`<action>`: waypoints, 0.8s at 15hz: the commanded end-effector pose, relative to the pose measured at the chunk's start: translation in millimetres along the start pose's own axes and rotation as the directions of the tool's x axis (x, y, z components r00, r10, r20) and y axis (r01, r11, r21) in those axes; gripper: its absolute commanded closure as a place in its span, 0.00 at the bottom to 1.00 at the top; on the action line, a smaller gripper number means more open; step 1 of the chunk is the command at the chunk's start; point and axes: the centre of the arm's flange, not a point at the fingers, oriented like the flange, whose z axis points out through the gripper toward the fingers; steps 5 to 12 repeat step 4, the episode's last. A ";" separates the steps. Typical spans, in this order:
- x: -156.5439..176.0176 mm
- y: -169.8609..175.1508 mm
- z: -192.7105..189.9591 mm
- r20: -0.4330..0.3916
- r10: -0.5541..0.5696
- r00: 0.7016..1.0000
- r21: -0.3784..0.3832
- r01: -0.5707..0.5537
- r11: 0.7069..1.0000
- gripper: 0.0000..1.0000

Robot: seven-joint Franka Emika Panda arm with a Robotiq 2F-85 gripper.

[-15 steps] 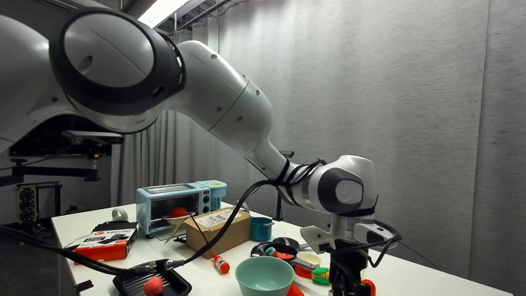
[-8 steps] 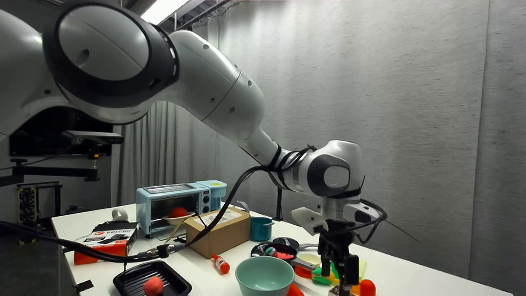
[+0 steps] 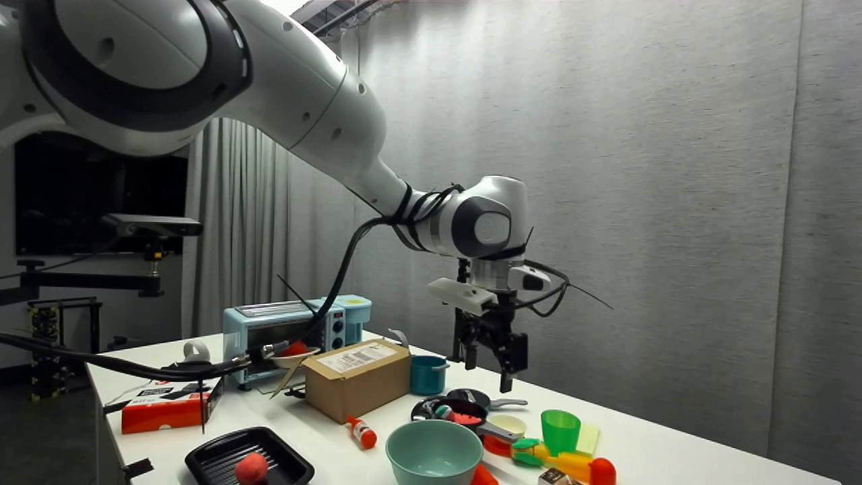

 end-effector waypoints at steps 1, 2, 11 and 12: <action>-32.0 -29.6 -15.1 0.028 -0.199 0.980 0.006 0.199 0.980 0.00; -11.7 -22.6 -7.0 0.013 -0.106 0.994 0.008 0.106 0.994 0.00; -19.8 -35.4 -9.7 0.020 -0.161 0.987 0.011 0.161 0.987 0.00; -19.8 -35.4 -9.7 0.020 -0.161 0.987 0.011 0.161 0.987 0.00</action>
